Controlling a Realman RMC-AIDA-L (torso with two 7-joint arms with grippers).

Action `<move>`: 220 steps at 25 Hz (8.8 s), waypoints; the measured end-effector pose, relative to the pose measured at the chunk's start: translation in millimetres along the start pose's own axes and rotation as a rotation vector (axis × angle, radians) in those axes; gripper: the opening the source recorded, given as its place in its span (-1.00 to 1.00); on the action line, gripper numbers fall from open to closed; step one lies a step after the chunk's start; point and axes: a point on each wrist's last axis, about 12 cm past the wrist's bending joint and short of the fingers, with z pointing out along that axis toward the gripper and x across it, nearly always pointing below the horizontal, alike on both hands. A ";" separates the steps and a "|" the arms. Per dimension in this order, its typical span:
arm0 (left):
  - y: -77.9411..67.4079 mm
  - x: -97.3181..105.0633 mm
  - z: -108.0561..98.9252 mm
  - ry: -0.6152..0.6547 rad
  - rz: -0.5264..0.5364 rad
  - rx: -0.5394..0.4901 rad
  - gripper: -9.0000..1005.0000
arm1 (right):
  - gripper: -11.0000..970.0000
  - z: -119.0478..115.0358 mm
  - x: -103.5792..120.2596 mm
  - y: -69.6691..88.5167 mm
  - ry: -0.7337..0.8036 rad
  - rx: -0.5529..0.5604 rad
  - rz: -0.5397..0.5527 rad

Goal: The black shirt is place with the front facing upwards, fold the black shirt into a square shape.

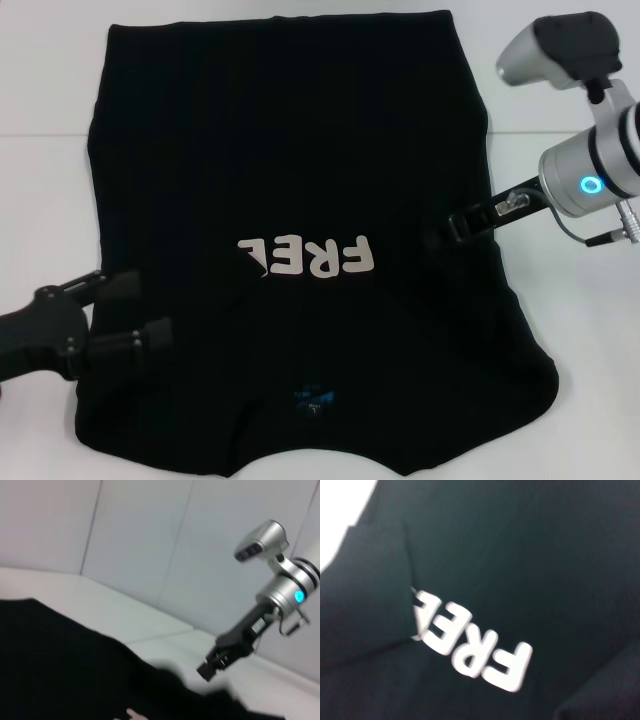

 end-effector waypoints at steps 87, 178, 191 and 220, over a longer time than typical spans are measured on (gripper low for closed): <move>22.9 -51.7 30.7 0.816 -0.657 -0.469 -0.51 | 0.94 -18.8 142.7 -48.1 -0.492 -0.207 -0.318; -1.8 -29.6 -4.5 0.844 -0.763 0.121 -0.92 | -0.86 -53.2 114.9 -18.7 0.607 -0.295 -0.142; 44.4 -70.1 -20.4 0.395 -0.810 -0.139 -0.91 | -0.86 -60.7 76.6 -71.9 0.016 -0.173 0.221; 98.2 -62.9 51.2 -0.125 -0.670 -0.582 -0.90 | -0.78 5.1 43.1 -75.8 -0.595 0.092 0.336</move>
